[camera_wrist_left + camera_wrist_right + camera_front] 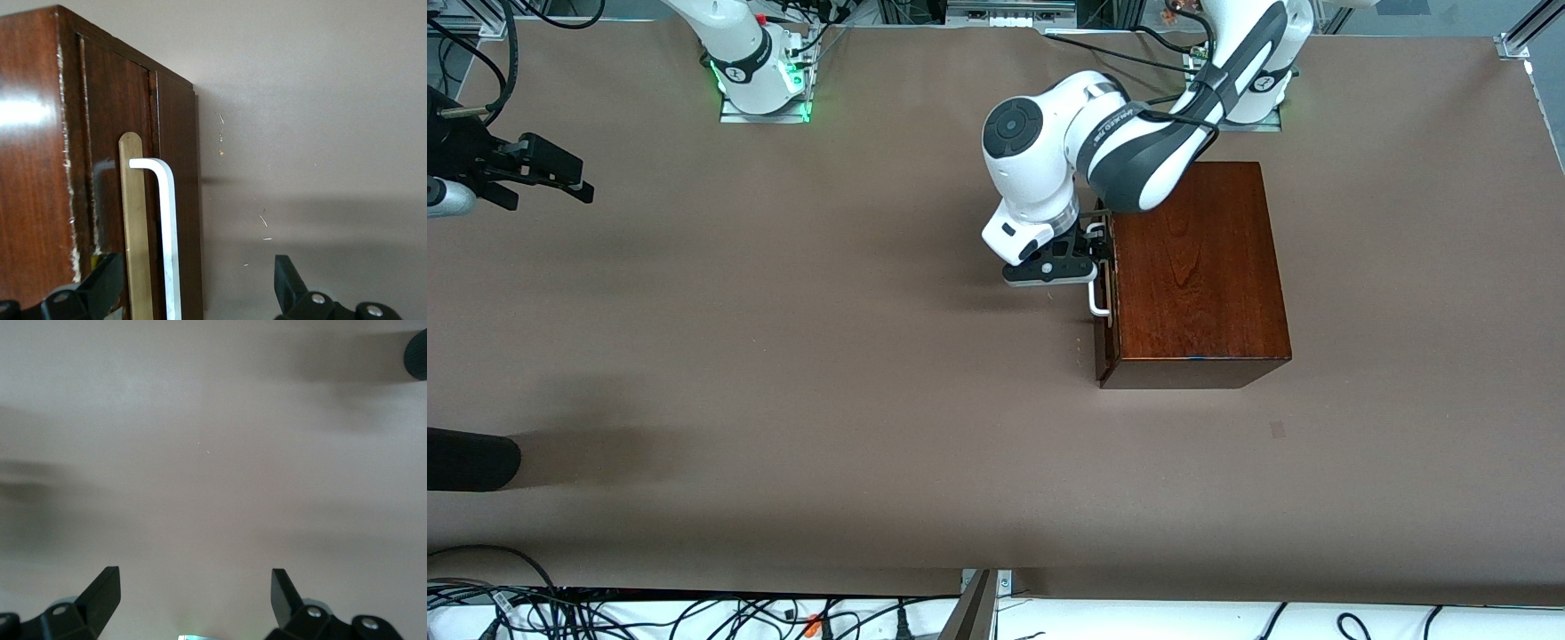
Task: Open drawer, take yellow block, close drawer
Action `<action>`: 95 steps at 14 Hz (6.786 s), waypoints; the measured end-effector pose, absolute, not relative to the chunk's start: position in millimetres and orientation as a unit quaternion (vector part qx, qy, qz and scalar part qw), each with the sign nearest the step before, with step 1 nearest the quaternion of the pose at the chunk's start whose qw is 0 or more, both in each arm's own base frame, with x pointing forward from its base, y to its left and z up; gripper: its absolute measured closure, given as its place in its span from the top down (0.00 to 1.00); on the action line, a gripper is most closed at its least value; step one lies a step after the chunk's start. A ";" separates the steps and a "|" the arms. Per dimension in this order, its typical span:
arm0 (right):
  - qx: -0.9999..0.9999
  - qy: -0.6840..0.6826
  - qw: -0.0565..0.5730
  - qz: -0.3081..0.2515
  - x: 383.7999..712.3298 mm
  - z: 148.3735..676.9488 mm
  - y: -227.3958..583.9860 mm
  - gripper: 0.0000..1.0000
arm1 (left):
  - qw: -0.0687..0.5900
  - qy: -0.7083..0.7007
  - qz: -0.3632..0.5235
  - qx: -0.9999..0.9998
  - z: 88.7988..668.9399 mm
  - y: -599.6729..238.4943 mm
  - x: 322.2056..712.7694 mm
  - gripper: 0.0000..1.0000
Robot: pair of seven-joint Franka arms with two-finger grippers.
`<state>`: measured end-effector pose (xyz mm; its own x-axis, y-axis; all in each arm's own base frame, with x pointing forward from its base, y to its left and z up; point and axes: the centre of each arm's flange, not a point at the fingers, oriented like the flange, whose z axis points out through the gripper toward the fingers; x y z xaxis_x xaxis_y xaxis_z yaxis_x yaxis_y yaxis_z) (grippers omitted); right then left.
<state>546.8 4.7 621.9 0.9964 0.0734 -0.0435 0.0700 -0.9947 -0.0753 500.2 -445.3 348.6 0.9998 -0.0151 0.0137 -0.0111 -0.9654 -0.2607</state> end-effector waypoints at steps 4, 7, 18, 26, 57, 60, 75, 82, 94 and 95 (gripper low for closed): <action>-0.998 -0.036 0.037 0.023 546.8 622.0 4.7 1.00 | 0.135 -0.002 -0.005 -0.991 334.5 -441.0 503.8 1.00; -0.998 -0.036 0.037 0.023 546.9 622.0 4.7 1.00 | 0.140 -0.015 -0.001 -0.990 324.1 -438.2 503.0 1.00; -0.998 -0.033 0.037 0.023 546.8 621.9 2.0 1.00 | 0.149 -0.037 0.010 -0.988 284.2 -444.1 497.9 1.00; -0.999 -0.033 0.037 0.023 547.0 621.8 1.3 1.00 | 0.149 -0.032 0.010 -0.988 281.4 -449.3 493.7 1.00; -0.999 -0.026 0.037 0.024 547.6 620.4 -5.7 1.00 | 0.084 -0.064 -0.026 -0.994 289.8 -567.4 465.7 1.00; -0.999 -0.027 0.037 0.024 547.6 620.3 -5.6 1.00 | 0.049 -0.088 -0.028 -0.995 325.9 -566.8 481.9 1.00; -0.978 -0.182 0.038 0.090 538.4 587.3 129.5 1.00 | -0.022 -0.107 0.012 -0.994 568.1 -280.7 604.8 1.00; -0.922 -0.383 0.050 0.036 482.0 563.7 343.2 1.00 | -0.042 -0.022 0.010 -0.999 604.3 -103.5 604.5 1.00; -0.800 -0.594 -0.004 -0.081 460.0 370.5 579.5 1.00 | -0.017 0.046 0.015 -0.999 619.4 -48.8 584.6 1.00; -0.791 -0.606 -0.011 -0.083 455.2 359.1 591.9 1.00 | -0.012 0.048 0.015 -0.999 619.4 -49.0 584.6 1.00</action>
<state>455.2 591.9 359.1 0.2518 0.9605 0.1189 0.9569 -0.2654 0.1177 584.6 -49.0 619.4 0.9949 -0.0962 -0.0292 -0.0954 -0.9951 0.0260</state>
